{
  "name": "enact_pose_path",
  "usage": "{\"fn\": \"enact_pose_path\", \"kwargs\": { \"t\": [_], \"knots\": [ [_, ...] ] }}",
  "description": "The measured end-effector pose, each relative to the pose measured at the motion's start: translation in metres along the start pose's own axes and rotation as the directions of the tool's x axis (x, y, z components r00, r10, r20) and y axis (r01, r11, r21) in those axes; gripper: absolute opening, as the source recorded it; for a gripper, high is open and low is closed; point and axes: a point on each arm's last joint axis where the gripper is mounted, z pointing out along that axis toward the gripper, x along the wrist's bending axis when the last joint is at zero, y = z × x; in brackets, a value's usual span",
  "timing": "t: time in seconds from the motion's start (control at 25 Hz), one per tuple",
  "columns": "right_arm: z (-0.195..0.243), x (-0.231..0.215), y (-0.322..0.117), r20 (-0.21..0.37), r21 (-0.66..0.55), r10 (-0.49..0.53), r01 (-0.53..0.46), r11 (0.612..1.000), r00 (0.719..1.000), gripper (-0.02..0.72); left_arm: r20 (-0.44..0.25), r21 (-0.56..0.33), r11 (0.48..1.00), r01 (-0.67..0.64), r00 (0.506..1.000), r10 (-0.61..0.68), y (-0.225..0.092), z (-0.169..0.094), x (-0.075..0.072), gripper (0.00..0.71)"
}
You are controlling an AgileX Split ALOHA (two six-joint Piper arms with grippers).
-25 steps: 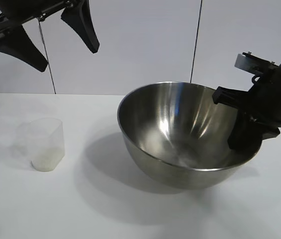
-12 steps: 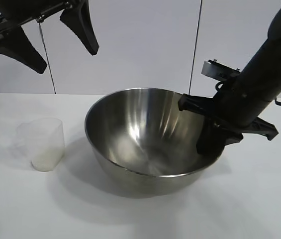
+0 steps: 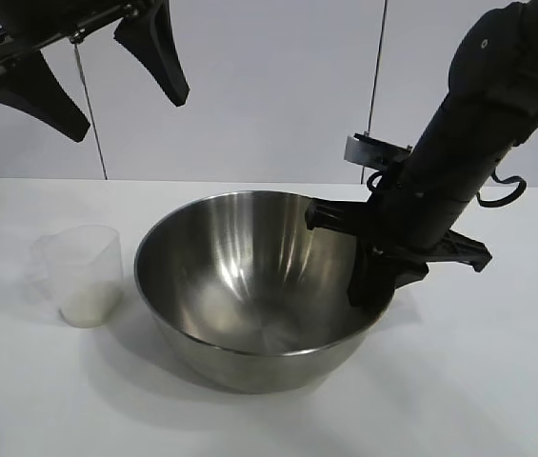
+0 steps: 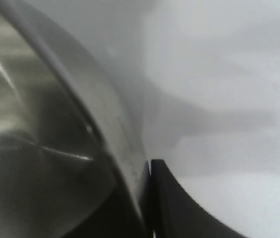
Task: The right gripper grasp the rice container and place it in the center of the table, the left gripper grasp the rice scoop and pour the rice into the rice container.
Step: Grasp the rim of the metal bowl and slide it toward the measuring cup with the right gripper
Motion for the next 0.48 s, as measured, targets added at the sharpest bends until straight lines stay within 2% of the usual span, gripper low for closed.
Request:
{"fn": "enact_pose_path", "kwargs": {
  "t": [0.04, 0.08, 0.16, 0.24, 0.32, 0.48],
  "knots": [
    [-0.001, 0.0, 0.0, -0.002, 0.0, 0.002, -0.002, 1.0, 1.0, 0.109, 0.0, 0.0, 1.0, 0.0, 1.0, 0.0, 0.0, 0.0, 0.0, 0.694],
    [-0.001, 0.001, 0.0, -0.003, 0.004, 0.005, -0.005, 1.0, 1.0, 0.189, -0.004, 0.0, 1.0, -0.003, 1.0, 0.003, 0.0, 0.0, 0.0, 0.694],
    [-0.001, 0.001, -0.001, -0.005, 0.016, 0.006, -0.006, 1.0, 1.0, 0.424, -0.016, 0.0, 1.0, -0.012, 1.0, 0.012, 0.0, 0.0, 0.001, 0.694],
    [-0.003, 0.002, -0.001, -0.008, 0.013, 0.006, -0.006, 1.0, 1.0, 0.589, -0.032, 0.001, 1.0, -0.025, 0.999, 0.025, 0.0, 0.0, 0.003, 0.694],
    [-0.011, 0.004, -0.001, -0.015, 0.006, 0.001, -0.001, 1.0, 1.0, 0.657, -0.04, 0.003, 0.999, -0.037, 0.999, 0.037, 0.0, 0.0, 0.004, 0.694],
    [-0.042, 0.015, 0.007, -0.047, -0.039, -0.022, 0.021, 0.999, 0.999, 0.686, -0.045, 0.004, 0.998, -0.06, 0.997, 0.06, 0.0, 0.0, 0.004, 0.694]
  ]
}}
